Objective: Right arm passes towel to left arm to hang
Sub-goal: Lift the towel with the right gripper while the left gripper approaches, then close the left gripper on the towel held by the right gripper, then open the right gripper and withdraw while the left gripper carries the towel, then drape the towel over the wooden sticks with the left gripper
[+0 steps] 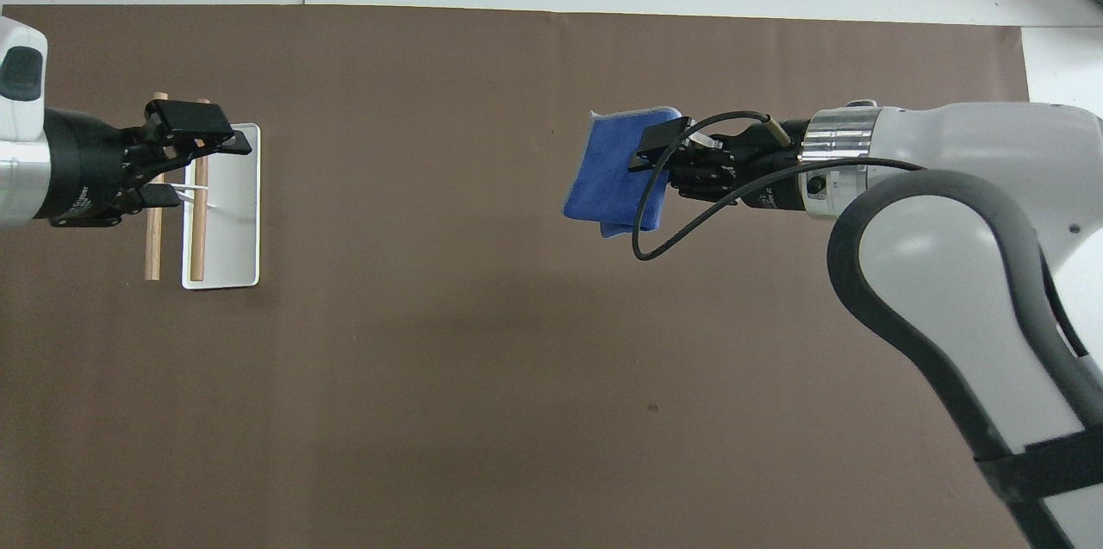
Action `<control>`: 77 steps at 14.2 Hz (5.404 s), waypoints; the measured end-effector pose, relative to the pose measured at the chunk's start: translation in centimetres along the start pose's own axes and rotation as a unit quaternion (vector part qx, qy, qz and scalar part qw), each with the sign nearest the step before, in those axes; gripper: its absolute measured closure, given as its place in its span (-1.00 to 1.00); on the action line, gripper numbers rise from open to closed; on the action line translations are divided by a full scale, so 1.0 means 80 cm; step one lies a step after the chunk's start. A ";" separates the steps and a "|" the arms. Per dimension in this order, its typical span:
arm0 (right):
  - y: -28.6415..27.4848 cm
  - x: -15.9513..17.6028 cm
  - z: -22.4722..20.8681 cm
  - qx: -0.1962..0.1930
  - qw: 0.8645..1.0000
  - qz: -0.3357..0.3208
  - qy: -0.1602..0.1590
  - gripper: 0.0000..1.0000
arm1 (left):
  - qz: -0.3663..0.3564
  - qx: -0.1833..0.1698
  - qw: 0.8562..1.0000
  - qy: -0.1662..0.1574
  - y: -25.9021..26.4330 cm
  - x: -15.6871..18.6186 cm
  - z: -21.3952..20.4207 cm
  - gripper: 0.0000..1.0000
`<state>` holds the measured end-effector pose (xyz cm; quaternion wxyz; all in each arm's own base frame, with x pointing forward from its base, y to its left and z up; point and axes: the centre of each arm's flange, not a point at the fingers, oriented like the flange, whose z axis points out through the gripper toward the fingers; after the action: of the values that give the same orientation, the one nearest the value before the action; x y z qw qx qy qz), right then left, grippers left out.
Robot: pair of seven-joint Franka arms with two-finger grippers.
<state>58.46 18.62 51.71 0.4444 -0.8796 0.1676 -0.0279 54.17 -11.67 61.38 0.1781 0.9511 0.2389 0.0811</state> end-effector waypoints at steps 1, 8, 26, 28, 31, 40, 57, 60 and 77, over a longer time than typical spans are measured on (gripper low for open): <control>-0.007 -0.005 0.006 0.019 1.000 0.013 -0.004 0.75 | -0.024 -0.015 1.000 0.005 0.009 -0.009 0.007 -1.00; -0.027 -0.038 0.082 0.106 0.988 0.112 -0.017 0.75 | -0.154 -0.098 0.983 0.002 0.071 -0.079 0.051 -1.00; -0.036 -0.038 0.083 0.147 0.978 0.145 -0.022 0.75 | -0.297 -0.206 0.932 0.023 0.132 -0.167 0.125 -0.10; -0.036 -0.037 0.082 0.147 0.978 0.146 -0.019 0.75 | -0.297 -0.209 0.932 0.023 0.136 -0.165 0.124 0.15; -0.038 -0.041 0.086 0.146 0.979 0.144 -0.011 0.75 | -0.297 -0.210 0.931 0.023 0.137 -0.163 0.125 0.75; -0.039 -0.041 0.087 0.139 0.981 0.136 0.010 0.22 | -0.301 -0.210 0.930 0.026 0.134 -0.158 0.125 0.95; 0.036 0.039 -0.013 -0.344 0.916 -0.183 0.098 -1.00 | -0.378 -0.204 0.896 0.112 0.025 -0.009 0.173 0.95; 0.035 0.043 -0.074 -0.387 0.903 -0.166 0.089 -1.00 | -0.408 -0.203 0.879 0.143 -0.027 0.027 0.173 0.95; 0.024 -0.001 -0.327 -0.454 0.888 -0.066 0.022 -1.00 | -0.550 -0.166 0.780 0.248 -0.296 0.141 0.133 0.95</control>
<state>52.71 -2.61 66.00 -0.0098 -0.9935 0.1135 0.0026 56.51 10.08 43.42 0.2818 0.5610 0.7402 0.2409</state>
